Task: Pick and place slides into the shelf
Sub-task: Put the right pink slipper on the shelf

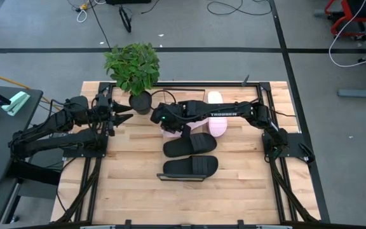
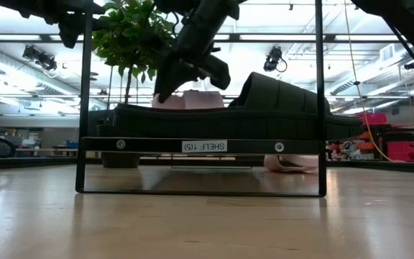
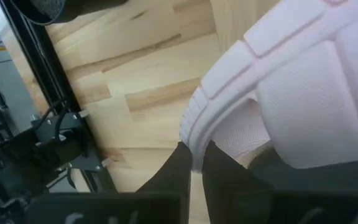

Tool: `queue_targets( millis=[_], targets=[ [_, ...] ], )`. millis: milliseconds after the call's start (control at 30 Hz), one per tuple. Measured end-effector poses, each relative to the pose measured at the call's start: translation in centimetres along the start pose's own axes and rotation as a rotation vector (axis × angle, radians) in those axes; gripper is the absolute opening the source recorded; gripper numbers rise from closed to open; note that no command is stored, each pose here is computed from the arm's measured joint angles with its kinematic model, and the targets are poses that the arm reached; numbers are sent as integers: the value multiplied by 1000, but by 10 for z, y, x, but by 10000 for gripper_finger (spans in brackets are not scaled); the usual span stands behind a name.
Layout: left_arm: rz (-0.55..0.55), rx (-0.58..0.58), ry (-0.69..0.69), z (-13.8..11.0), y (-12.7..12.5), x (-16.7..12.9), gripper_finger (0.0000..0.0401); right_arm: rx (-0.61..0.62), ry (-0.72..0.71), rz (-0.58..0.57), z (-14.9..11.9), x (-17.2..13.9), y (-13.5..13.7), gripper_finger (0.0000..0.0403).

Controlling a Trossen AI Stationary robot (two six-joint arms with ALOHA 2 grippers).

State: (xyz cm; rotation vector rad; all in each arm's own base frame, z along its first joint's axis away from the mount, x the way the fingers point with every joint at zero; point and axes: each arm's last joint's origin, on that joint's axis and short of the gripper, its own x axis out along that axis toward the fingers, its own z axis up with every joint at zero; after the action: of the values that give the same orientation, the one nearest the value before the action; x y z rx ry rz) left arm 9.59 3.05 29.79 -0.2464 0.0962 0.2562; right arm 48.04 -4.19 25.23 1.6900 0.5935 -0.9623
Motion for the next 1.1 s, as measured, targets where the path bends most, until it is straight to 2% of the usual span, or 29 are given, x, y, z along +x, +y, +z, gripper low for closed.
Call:
queue_targets(
  millis=[133, 633, 1100],
  targets=[
    [0, -2, 0, 0, 0, 0, 173, -1, -13, 29, 0, 0, 2, 37],
    [0, -2, 0, 0, 0, 0, 173, -56, 7, 34, 1, 1, 3, 120],
    [0, -22, 0, 0, 0, 0, 172, -165, -8, 63, 13, 1, 9, 126]
  ],
)
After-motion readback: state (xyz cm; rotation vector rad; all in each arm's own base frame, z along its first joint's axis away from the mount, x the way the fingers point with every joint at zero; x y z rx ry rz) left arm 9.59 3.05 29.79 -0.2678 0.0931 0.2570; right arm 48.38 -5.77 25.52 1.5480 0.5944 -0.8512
